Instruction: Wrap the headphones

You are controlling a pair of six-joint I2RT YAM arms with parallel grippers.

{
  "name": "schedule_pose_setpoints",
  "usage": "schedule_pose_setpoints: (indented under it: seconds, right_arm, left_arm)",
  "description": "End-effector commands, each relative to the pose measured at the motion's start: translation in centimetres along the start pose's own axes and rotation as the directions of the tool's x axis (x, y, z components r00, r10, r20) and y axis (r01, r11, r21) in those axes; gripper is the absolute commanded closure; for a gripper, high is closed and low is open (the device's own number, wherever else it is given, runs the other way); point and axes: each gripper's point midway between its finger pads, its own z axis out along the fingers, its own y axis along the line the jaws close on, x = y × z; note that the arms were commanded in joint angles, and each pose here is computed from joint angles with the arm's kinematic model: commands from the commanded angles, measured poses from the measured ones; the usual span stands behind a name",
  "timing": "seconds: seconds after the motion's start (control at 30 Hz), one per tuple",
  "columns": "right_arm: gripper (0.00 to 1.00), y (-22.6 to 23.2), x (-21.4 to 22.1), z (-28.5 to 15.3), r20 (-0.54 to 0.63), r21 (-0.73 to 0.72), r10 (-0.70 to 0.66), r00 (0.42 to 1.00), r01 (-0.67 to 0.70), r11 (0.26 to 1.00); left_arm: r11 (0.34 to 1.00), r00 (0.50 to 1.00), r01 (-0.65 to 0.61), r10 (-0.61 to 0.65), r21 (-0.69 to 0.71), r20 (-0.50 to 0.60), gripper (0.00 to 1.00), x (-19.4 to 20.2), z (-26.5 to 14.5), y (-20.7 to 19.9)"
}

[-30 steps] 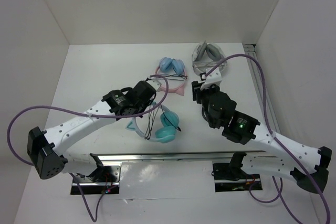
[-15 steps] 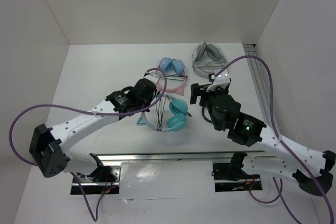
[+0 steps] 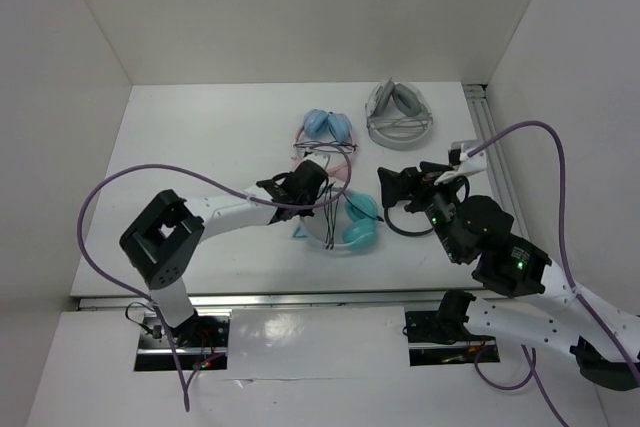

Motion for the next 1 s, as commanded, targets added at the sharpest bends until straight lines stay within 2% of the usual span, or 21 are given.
schedule_pose_setpoints:
  seconds: [0.0, 0.13, 0.17, 0.2, 0.4, 0.43, 0.5, 0.63, 0.67, 0.73, 0.77, 0.83, 0.9, 0.93, 0.97]
  right_arm:
    - [0.00, 0.5, 0.2, -0.2, -0.030, -0.026, -0.003, 1.000, 0.002, 1.000]
    - [0.00, 0.6, 0.0, -0.4, -0.026, -0.037, 0.003, 1.000, -0.004, 0.999]
    - [0.00, 0.6, 0.0, -0.4, -0.026, -0.037, 0.003, 1.000, -0.004, 0.999]
    - [0.00, 0.8, 0.0, -0.5, -0.030, -0.049, 0.003, 1.000, -0.005, 0.999]
    - [0.00, 1.9, 0.2, -0.3, -0.040, -0.101, 0.006, 0.999, -0.010, 0.995]
    - [0.00, 2.0, -0.2, -0.4, -0.033, -0.103, 0.012, 0.999, -0.016, 0.995]
    - [0.00, 2.6, 0.2, -0.3, -0.049, -0.124, 0.013, 0.999, -0.019, 0.992]
    - [0.00, 2.8, 0.3, -0.3, -0.053, -0.135, 0.024, 0.998, -0.031, 0.990]
    - [0.00, 2.7, 0.5, -0.3, -0.062, -0.133, 0.016, 0.998, -0.024, 0.991]
    - [0.00, 2.6, 0.0, -0.7, -0.058, -0.134, 0.045, 0.997, -0.053, 0.990]
    - [0.00, 2.8, 0.0, -0.7, -0.062, -0.141, 0.056, 0.997, -0.064, 0.988]
    - [0.00, 2.5, -0.1, -1.5, -0.072, -0.154, 0.060, 0.996, -0.071, 0.986]
    - [0.00, 2.9, -0.2, -1.9, -0.099, -0.174, 0.086, 0.991, -0.102, 0.980]
    - [0.00, 2.7, -0.1, -2.5, -0.124, -0.174, 0.097, 0.988, -0.118, 0.978]
    - [0.00, 2.6, 0.4, -2.6, -0.143, -0.166, 0.095, 0.985, -0.119, 0.979]
  left_arm:
    - [0.996, 0.990, 0.077, -0.080, 0.034, 0.118, 1.00, -3.8, 0.9, -1.9]
    - [0.996, 0.995, 0.090, -0.089, -0.013, 0.054, 0.98, -1.9, 2.2, -1.5]
    - [0.995, 0.995, 0.094, -0.093, -0.034, 0.039, 0.80, -1.4, 2.5, -1.2]
    - [0.992, 0.994, 0.109, -0.107, -0.066, 0.033, 0.73, -0.8, 2.6, -0.7]
    - [0.982, 0.987, 0.154, -0.148, -0.110, 0.061, 0.54, -0.6, 0.7, 0.9]
    - [0.980, 0.986, 0.158, -0.150, -0.117, 0.073, 0.01, -1.0, 0.2, 1.2]
    - [0.979, 0.984, 0.166, -0.156, -0.117, 0.091, 0.00, -1.5, -0.8, 1.6]
    - [0.974, 0.961, 0.212, -0.194, -0.075, 0.198, 0.00, -4.7, -5.4, 2.2]
    - [0.971, 0.939, 0.238, -0.220, -0.037, 0.262, 0.00, -6.5, -8.2, 2.5]
    - [0.970, 0.927, 0.241, -0.221, -0.030, 0.303, 0.00, -7.2, -11.5, 3.0]
    - [0.960, 0.897, 0.281, -0.264, 0.003, 0.353, 0.00, -8.3, -14.5, 3.7]
    - [0.954, 0.881, 0.298, -0.287, 0.029, 0.377, 0.00, -8.4, -17.8, 4.1]
    - [0.950, 0.885, 0.310, -0.303, 0.038, 0.354, 0.00, -6.7, -20.3, 5.2]
    - [0.936, 0.862, 0.335, -0.352, 0.112, 0.365, 0.00, -6.3, -22.8, 5.5]
    - [0.941, 0.878, 0.320, -0.339, 0.112, 0.337, 0.00, -4.8, -23.6, 6.2]
